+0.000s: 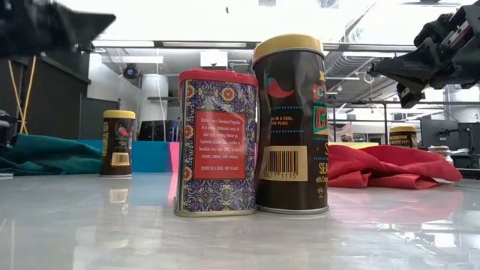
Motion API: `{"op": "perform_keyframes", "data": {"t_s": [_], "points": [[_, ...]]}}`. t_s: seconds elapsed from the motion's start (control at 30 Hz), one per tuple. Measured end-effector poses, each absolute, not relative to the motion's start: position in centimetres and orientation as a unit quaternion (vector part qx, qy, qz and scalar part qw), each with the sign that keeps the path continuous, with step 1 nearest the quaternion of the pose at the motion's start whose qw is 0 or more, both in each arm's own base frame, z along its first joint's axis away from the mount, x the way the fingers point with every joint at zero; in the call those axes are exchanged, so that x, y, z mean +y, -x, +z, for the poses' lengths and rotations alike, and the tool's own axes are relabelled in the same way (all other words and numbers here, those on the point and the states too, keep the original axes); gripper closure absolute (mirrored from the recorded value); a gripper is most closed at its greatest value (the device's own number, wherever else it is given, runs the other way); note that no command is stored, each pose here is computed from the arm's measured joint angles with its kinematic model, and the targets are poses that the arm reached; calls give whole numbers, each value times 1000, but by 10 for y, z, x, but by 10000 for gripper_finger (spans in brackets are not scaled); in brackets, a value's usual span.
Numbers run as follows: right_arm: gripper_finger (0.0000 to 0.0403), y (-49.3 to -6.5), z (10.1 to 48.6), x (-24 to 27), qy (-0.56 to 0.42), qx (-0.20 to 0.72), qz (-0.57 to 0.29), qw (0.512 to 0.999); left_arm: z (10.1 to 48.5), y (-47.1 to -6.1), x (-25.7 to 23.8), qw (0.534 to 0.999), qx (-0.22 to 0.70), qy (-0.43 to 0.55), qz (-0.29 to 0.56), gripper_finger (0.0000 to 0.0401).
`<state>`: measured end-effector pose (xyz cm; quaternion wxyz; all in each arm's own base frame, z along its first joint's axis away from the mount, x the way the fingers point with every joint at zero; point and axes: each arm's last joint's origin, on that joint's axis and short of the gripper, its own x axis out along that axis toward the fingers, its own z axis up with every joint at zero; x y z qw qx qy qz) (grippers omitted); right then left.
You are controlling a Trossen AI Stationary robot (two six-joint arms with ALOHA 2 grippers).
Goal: Sort spices by type
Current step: Put the top left yellow seasoning bottle into the blue bin
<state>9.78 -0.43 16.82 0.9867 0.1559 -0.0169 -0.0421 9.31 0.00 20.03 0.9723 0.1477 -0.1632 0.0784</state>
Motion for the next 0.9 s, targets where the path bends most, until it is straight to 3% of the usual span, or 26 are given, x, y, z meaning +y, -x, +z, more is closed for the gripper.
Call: {"op": "perform_keyframes", "data": {"t_s": [0.13, 0.27, 0.37, 0.53, 0.7, 0.9], "points": [[402, -98, 168, -4, -156, -17, -42, 987, 222, -82, 4, 950, -290, 20, 108, 400], [402, -98, 168, -4, -156, -17, -42, 987, 241, -63, 9, 874, -433, 184, 123, 400], [402, -98, 168, -4, -156, -17, -42, 987, 249, -59, 12, 838, -454, 260, 155, 400], [402, -98, 168, -4, -156, -17, -42, 987, 286, -81, 11, 896, -307, 290, 140, 400], [402, -98, 168, -4, -156, -16, -42, 987, 351, -94, 13, 952, -135, 220, 164, 396], [402, -98, 168, -4, -156, -17, -42, 987, 386, -100, 21, 941, 149, 182, 243, 337]]}}
